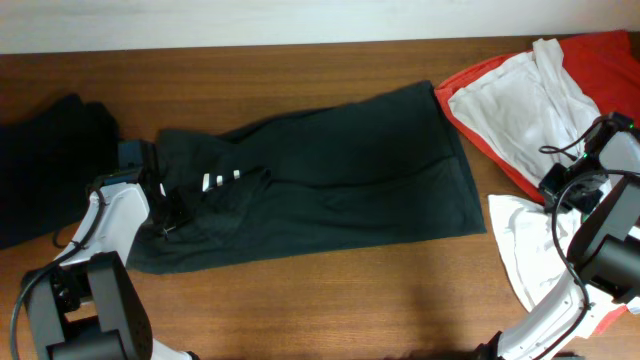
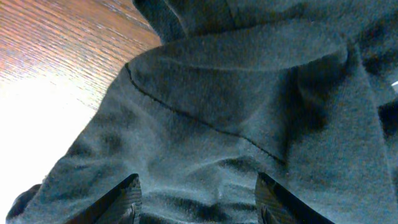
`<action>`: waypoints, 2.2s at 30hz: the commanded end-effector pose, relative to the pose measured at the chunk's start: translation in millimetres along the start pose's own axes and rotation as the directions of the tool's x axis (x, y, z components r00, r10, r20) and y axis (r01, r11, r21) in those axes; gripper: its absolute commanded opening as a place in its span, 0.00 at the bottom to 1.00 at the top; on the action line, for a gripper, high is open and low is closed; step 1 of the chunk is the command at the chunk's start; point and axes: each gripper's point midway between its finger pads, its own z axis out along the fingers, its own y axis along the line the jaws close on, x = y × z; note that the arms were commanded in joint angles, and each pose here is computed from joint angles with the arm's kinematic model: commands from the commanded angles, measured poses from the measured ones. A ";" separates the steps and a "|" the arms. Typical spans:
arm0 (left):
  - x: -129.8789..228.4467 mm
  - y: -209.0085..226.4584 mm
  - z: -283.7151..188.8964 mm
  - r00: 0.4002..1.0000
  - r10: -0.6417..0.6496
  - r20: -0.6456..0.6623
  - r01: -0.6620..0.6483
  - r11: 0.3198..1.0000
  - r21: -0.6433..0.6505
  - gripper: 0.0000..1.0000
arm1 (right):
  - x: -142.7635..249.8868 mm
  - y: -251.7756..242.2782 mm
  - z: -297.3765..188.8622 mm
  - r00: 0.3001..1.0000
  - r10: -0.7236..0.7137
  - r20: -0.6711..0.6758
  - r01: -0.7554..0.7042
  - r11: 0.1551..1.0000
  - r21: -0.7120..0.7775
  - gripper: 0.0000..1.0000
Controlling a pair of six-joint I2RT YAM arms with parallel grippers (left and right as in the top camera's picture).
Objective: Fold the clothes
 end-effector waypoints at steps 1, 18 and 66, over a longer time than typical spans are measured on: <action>0.6 -0.5 -3.2 1.000 -0.006 0.005 0.006 1.000 0.012 0.58 | 3.6 82.2 -45.7 0.961 -0.268 0.061 0.275 0.942 -0.194 0.05; 40.1 17.3 -6.5 0.988 0.005 -0.154 -0.015 0.998 -0.065 0.58 | 167.4 53.3 27.2 0.879 -0.247 -0.408 0.359 0.906 0.223 0.04; -117.5 -75.5 -27.7 0.968 0.248 -0.038 -0.233 0.946 0.225 0.00 | 21.0 246.7 -27.1 0.763 -0.504 0.404 0.581 0.808 -0.091 0.49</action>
